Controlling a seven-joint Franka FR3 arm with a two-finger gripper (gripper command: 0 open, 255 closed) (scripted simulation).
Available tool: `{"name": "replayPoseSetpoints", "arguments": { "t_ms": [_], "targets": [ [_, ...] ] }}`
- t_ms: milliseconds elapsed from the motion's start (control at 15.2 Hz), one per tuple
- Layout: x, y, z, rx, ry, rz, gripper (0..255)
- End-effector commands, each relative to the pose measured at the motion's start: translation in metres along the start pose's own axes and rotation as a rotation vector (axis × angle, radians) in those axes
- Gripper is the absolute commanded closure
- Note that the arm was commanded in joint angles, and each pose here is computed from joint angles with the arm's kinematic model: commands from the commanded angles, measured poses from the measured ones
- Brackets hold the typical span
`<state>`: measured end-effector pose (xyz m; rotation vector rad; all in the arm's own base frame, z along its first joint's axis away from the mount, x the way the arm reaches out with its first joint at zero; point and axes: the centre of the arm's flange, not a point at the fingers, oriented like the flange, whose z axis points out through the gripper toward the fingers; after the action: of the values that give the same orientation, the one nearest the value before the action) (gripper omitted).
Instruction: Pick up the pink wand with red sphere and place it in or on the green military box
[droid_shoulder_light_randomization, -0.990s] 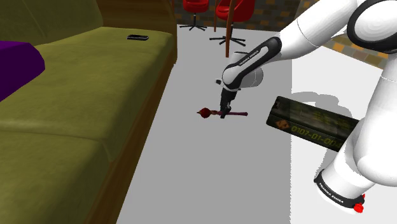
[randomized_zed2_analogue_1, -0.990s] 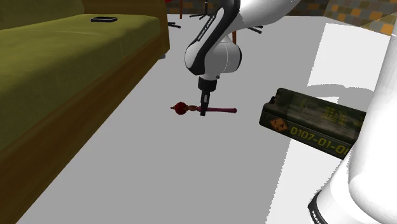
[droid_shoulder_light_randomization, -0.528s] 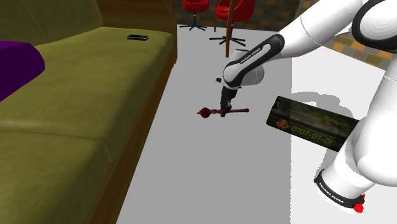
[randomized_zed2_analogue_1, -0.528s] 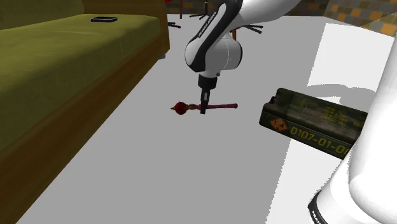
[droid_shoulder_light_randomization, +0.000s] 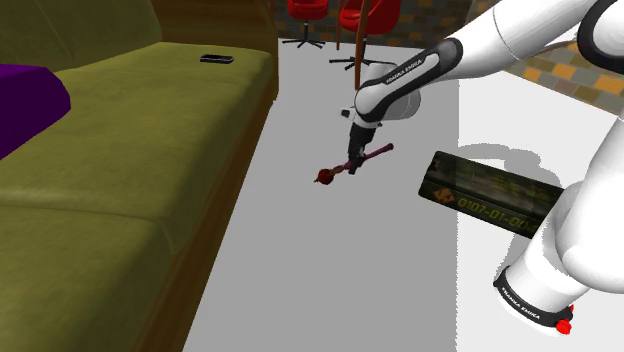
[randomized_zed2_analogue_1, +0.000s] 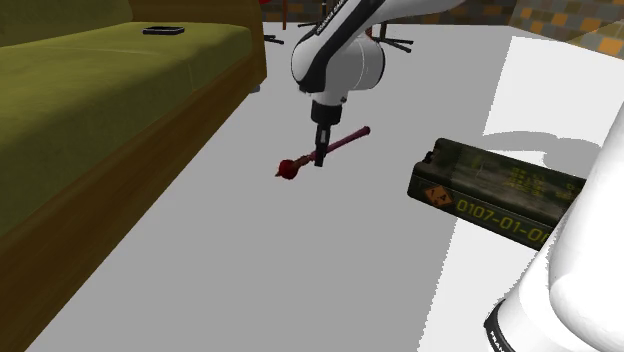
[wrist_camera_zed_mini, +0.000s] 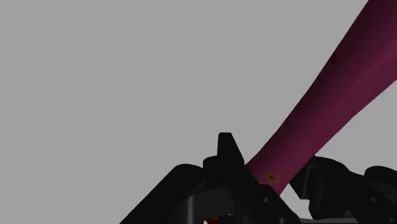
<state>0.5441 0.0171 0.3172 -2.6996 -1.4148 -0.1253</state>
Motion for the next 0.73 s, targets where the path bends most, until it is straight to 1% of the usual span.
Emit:
{"name": "replayPoseSetpoints", "arguments": {
  "t_ms": [0, 660],
  "targets": [
    [0.0, -0.001, -0.011, 0.0, 0.0, 0.0, 255],
    [0.006, -0.003, -0.063, 0.0, 0.0, 0.0, 255]
  ]
}}
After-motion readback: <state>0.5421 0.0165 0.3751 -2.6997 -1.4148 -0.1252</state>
